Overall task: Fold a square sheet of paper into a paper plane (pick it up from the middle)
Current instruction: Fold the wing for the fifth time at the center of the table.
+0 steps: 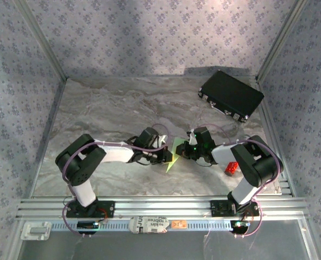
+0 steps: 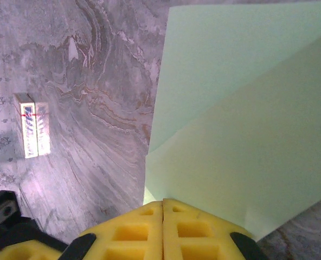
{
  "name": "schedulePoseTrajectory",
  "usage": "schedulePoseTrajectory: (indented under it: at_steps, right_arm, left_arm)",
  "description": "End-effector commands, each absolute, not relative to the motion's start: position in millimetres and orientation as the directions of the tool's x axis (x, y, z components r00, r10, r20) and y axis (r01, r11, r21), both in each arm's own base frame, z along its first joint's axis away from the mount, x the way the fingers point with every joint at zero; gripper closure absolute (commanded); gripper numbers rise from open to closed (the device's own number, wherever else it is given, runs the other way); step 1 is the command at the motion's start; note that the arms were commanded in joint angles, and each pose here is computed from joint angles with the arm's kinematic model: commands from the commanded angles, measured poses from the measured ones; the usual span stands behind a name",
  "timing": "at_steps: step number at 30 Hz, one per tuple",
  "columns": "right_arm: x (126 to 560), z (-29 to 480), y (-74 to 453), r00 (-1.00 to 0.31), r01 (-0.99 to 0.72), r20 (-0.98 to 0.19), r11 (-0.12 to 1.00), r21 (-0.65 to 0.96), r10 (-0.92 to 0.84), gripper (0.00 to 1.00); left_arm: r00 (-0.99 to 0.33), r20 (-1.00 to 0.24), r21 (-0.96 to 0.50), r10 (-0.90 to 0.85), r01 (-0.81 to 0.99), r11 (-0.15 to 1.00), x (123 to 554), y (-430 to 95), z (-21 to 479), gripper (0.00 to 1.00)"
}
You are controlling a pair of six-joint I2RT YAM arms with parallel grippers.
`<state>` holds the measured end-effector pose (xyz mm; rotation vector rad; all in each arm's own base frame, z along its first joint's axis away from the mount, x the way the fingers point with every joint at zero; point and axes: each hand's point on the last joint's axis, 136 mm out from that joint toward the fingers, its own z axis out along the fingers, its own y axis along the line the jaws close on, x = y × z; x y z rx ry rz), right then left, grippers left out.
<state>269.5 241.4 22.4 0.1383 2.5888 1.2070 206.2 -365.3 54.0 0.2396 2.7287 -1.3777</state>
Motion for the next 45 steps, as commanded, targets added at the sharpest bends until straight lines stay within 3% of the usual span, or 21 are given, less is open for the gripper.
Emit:
schedulePoseTrajectory:
  at_steps: [1,18,34,45]
  right_arm:
    - [267.0,3.9,234.0,-0.958,0.026,-0.179,0.687,0.726,0.225,0.92]
    - [268.8,6.1,237.3,-0.956,0.041,-0.166,0.669,0.743,0.242,0.92]
    - [271.1,5.1,236.0,-0.953,0.051,-0.166,0.673,0.738,0.253,0.92]
    - [271.8,7.3,236.4,-0.952,0.049,-0.168,0.670,0.741,0.255,0.92]
  left_arm:
    - [-0.981,-0.158,-0.811,0.114,0.195,0.552,210.7,-376.3,74.1,0.95]
    - [-0.991,-0.069,-0.741,0.113,0.126,0.659,207.2,-370.4,10.2,0.99]
    - [-0.979,-0.194,-0.783,0.065,0.194,0.590,211.9,-367.1,70.0,1.00]
    - [-0.987,-0.133,-0.775,0.091,0.160,0.611,212.9,-378.3,45.3,1.00]
